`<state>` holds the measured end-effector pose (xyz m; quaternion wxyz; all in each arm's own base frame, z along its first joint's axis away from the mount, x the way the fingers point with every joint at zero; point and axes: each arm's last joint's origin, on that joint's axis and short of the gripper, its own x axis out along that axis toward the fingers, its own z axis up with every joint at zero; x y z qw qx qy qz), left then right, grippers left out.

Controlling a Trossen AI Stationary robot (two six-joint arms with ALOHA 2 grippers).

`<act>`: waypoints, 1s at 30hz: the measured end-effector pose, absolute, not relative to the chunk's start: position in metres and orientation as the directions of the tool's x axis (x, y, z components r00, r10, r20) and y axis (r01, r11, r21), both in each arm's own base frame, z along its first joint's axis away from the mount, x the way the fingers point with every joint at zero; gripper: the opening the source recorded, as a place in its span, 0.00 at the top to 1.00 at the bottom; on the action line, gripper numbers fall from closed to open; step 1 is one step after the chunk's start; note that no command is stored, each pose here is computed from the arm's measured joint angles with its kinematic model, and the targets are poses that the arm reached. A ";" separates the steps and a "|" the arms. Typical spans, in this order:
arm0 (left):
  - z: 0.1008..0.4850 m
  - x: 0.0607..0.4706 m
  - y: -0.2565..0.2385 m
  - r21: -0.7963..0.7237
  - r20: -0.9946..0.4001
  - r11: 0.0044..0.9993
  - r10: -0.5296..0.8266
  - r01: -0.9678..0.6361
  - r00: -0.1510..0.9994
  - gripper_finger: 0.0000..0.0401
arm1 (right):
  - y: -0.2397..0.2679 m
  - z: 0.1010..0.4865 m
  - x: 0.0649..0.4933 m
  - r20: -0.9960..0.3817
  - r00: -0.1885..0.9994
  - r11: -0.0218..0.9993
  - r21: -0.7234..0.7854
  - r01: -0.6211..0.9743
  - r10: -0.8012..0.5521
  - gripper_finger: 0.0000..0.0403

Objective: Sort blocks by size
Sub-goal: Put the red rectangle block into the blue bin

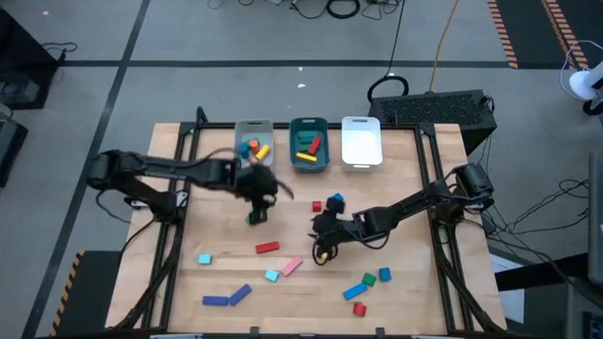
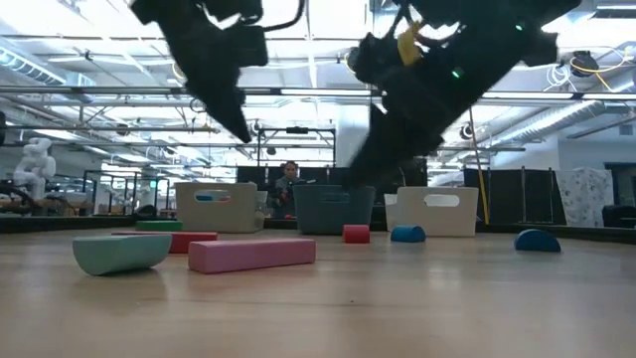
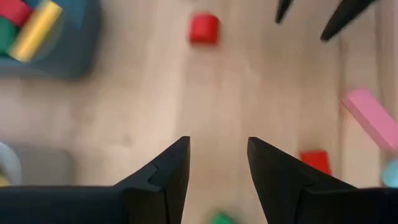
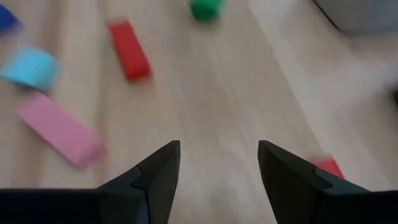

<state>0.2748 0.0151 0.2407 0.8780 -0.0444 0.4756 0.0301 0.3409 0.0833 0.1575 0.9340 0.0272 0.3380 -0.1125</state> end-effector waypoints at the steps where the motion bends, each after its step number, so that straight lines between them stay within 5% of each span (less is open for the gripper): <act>1: 0.237 0.272 0.007 -0.055 -0.846 0.994 0.004 -0.094 0.533 0.60 | 0.083 0.160 0.344 -0.619 0.769 0.979 -0.004 0.203 -0.162 0.50; 6: 0.219 0.264 -0.031 -0.103 -0.875 0.992 -0.055 -0.072 0.482 0.60 | 0.086 0.161 0.357 -0.530 0.847 0.994 0.065 0.084 -0.037 0.50; 30: 0.145 0.274 -0.108 -0.020 -0.909 0.999 -0.008 -0.026 0.417 0.60 | 0.087 0.138 0.362 -0.555 0.830 0.994 0.058 0.094 -0.046 0.50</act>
